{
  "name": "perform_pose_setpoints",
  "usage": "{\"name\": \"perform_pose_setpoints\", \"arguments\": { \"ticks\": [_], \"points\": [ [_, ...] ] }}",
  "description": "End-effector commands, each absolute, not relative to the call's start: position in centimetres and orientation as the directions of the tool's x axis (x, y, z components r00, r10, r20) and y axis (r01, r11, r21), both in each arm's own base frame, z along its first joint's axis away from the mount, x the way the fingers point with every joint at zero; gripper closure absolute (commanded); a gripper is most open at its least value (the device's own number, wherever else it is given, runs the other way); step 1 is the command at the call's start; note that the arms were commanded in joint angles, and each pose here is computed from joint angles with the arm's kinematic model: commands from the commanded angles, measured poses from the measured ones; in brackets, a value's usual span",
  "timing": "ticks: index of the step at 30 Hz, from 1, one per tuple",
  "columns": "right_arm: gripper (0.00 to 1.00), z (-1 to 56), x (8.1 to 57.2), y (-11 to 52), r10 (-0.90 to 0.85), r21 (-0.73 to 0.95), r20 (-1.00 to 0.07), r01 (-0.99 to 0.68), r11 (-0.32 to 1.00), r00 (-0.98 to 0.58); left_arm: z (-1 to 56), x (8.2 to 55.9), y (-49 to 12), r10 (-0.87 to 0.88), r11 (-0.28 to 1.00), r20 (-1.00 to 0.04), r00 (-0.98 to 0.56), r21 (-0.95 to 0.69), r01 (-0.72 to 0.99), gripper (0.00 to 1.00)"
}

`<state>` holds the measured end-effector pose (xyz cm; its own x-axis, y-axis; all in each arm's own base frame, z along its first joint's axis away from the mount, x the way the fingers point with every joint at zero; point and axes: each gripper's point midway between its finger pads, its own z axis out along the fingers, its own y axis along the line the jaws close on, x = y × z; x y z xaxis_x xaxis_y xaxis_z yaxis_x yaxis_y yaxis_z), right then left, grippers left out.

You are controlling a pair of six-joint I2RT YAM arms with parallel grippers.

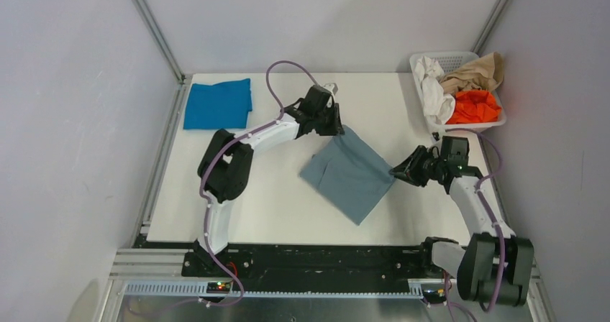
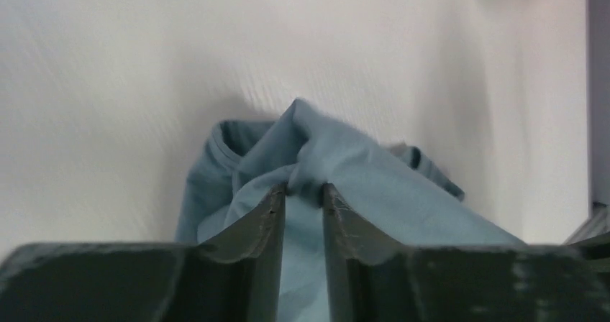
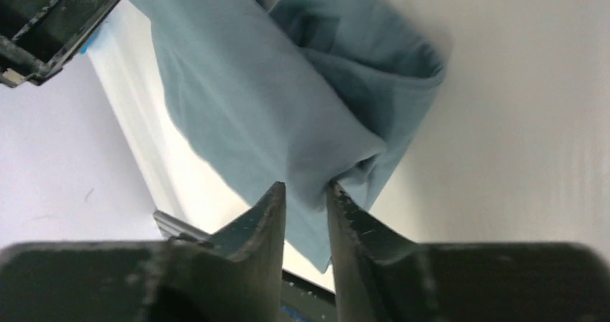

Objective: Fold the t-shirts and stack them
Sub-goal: Fold the long partially folded tshirt into a neat square

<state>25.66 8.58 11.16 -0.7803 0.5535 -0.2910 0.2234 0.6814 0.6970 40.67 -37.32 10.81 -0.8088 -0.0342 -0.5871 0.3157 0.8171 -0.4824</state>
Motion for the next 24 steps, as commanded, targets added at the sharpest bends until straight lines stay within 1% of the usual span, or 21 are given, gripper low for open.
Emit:
{"name": "perform_pose_setpoints", "arguments": {
  "ticks": [1, 2, 3, 4, 5, 6, 7, 8, 9, 10, 13, 15, 16, 20, 24],
  "points": [
    [0.57, 10.3, 28.8, 6.5, 0.586, 0.678, -0.334, 0.244, 0.694, -0.738, 12.1, 43.7, -37.6, -0.051, 0.800, -0.634, -0.771, -0.489, 0.349, 0.50],
    [0.51, 10.2, 29.1, 6.3, 0.594, 0.680, -0.330, 0.252, 0.689, -0.734, 12.0, 43.7, -37.8, -0.051, 0.798, -0.632, -0.773, -0.491, 0.350, 0.38],
    [0.38, 10.2, 29.6, 5.8, 0.606, 0.680, -0.331, 0.262, 0.685, -0.723, 12.1, 43.9, -37.9, -0.054, 0.793, -0.633, -0.772, -0.497, 0.352, 0.15],
    [0.32, 10.2, 29.8, 5.5, 0.614, 0.674, -0.336, 0.273, 0.686, -0.714, 12.4, 44.0, -38.0, -0.056, 0.790, -0.634, -0.771, -0.501, 0.354, 0.08],
    [0.23, 10.6, 30.0, 5.4, 0.620, 0.674, -0.343, 0.274, 0.686, -0.706, 12.9, 43.9, -38.0, -0.058, 0.784, -0.636, -0.769, -0.506, 0.359, 0.02],
    [0.18, 10.8, 30.0, 5.2, 0.621, 0.670, -0.350, 0.276, 0.689, -0.701, 13.2, 43.8, -38.1, -0.059, 0.779, -0.638, -0.767, -0.510, 0.364, 0.01],
    [0.10, 11.1, 29.5, 5.3, 0.619, 0.666, -0.356, 0.275, 0.694, -0.700, 14.0, 43.5, -38.1, -0.062, 0.773, -0.641, -0.765, -0.515, 0.370, 0.01],
    [0.07, 11.2, 29.4, 5.0, 0.621, 0.649, -0.370, 0.285, 0.705, -0.691, 15.1, 43.3, -38.0, -0.072, 0.767, -0.651, -0.756, -0.521, 0.375, 0.00],
    [0.02, 11.7, 28.7, 5.2, 0.613, 0.638, -0.383, 0.281, 0.717, -0.692, 15.0, 42.8, -37.8, -0.067, 0.767, -0.647, -0.759, -0.520, 0.376, 0.00],
    [0.01, 11.7, 28.5, 4.8, 0.614, 0.614, -0.402, 0.297, 0.731, -0.679, 16.2, 42.4, -37.7, -0.070, 0.762, -0.662, -0.747, -0.518, 0.388, 0.00],
    [0.00, 13.1, 27.1, 5.7, 0.580, 0.585, -0.458, 0.263, 0.767, -0.673, 16.6, 40.1, -38.1, -0.040, 0.755, -0.667, -0.744, -0.508, 0.414, 0.00],
    [0.01, 14.2, 26.7, 7.4, 0.539, 0.595, -0.494, 0.187, 0.782, -0.682, 17.1, 38.5, -38.9, -0.009, 0.735, -0.672, -0.741, -0.507, 0.451, 0.00],
    [0.01, 14.8, 26.7, 9.0, 0.508, 0.613, -0.510, 0.121, 0.781, -0.694, 17.1, 37.8, -39.5, 0.004, 0.723, -0.670, -0.742, -0.511, 0.465, 0.00],
    [0.01, 15.4, 27.4, 12.5, 0.490, 0.692, -0.476, 0.034, 0.722, -0.730, 15.6, 37.3, -41.2, 0.001, 0.702, -0.612, -0.791, -0.563, 0.437, 0.00],
    [0.00, 13.6, 28.9, 12.9, 0.494, 0.690, -0.442, 0.068, 0.721, -0.749, 12.9, 37.4, -41.7, 0.008, 0.711, -0.561, -0.827, -0.579, 0.400, 0.00]
  ]
}}
